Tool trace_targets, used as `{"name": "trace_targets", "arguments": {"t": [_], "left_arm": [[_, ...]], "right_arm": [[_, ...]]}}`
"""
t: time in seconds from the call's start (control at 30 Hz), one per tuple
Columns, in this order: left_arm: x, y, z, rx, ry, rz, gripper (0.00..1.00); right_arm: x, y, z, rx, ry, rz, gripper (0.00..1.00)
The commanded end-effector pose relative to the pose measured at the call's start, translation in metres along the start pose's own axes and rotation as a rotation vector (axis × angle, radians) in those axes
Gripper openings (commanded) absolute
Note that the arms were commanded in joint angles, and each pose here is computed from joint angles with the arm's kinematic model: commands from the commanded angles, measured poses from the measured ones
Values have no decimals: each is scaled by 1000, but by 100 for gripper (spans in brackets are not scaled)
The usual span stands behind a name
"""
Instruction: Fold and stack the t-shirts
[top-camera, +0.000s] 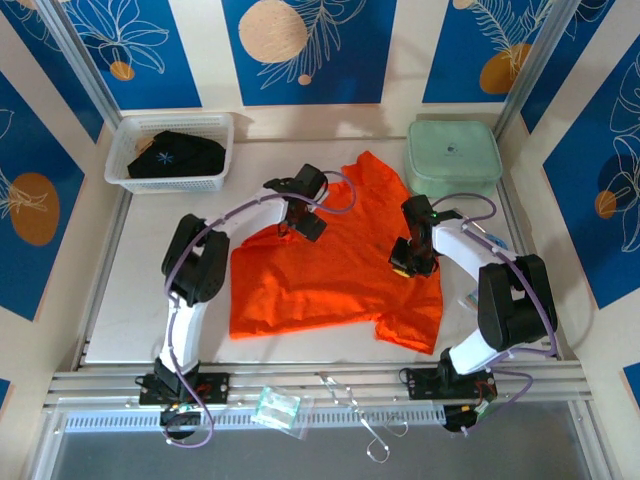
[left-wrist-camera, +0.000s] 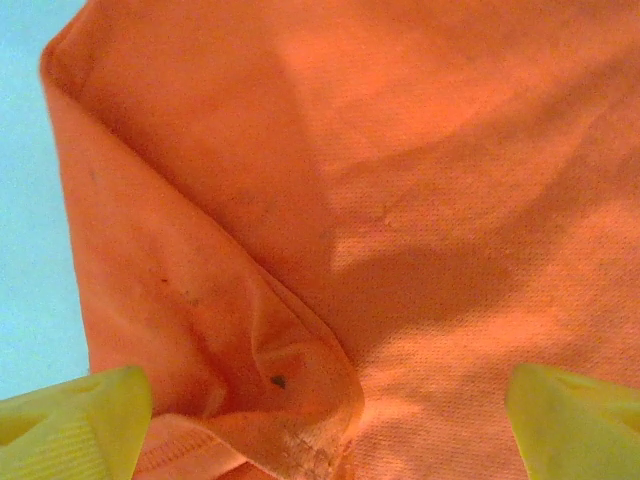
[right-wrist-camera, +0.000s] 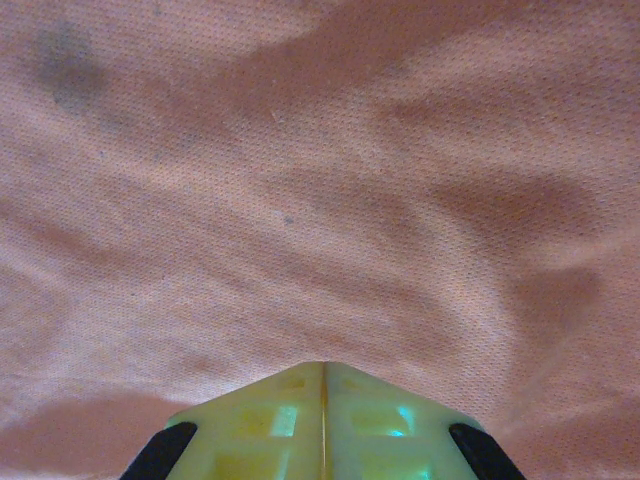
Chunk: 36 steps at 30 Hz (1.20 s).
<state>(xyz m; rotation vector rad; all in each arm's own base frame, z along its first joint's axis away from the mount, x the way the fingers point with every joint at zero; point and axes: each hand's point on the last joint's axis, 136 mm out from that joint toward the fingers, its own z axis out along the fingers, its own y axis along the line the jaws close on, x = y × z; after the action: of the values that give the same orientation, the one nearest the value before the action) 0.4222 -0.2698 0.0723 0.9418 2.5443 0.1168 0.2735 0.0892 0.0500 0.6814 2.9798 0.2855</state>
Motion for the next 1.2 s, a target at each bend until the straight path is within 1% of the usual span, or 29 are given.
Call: {"name": "trace_targets", "arguments": {"t": [0.0, 0.1, 0.2, 0.27, 0.43, 0.57, 0.73, 0.9, 0.93, 1.0, 1.17], "left_arm": [[8, -4, 7, 18, 82, 173, 90], [11, 2, 13, -15, 144, 235, 87], [15, 5, 16, -40, 175, 276, 81], [19, 7, 18, -55, 194, 294, 77], [31, 12, 19, -86, 244, 324, 71], [35, 12, 16, -94, 247, 329, 68], [38, 4, 20, -89, 248, 344, 62], [39, -5, 24, -106, 253, 389, 62], [38, -5, 24, -113, 255, 396, 60], [38, -4, 22, -136, 260, 410, 52], [39, 2, 15, -181, 255, 421, 42]], "right_arm": [[7, 2, -1, -24, 31, -8, 10], [7, 2, -3, -26, 23, -10, 10], [8, 0, -3, -25, 22, -8, 10], [8, -1, -3, -26, 22, -8, 10], [7, -1, -4, -32, 21, -8, 10], [6, 0, -4, -37, 19, -8, 10], [6, 2, -4, -48, 20, -10, 9], [8, -1, -5, -46, 17, -11, 9], [7, -1, -6, -47, 16, -8, 9], [7, -2, -6, -51, 14, -5, 10], [6, -3, -7, -57, 12, 0, 9]]}}
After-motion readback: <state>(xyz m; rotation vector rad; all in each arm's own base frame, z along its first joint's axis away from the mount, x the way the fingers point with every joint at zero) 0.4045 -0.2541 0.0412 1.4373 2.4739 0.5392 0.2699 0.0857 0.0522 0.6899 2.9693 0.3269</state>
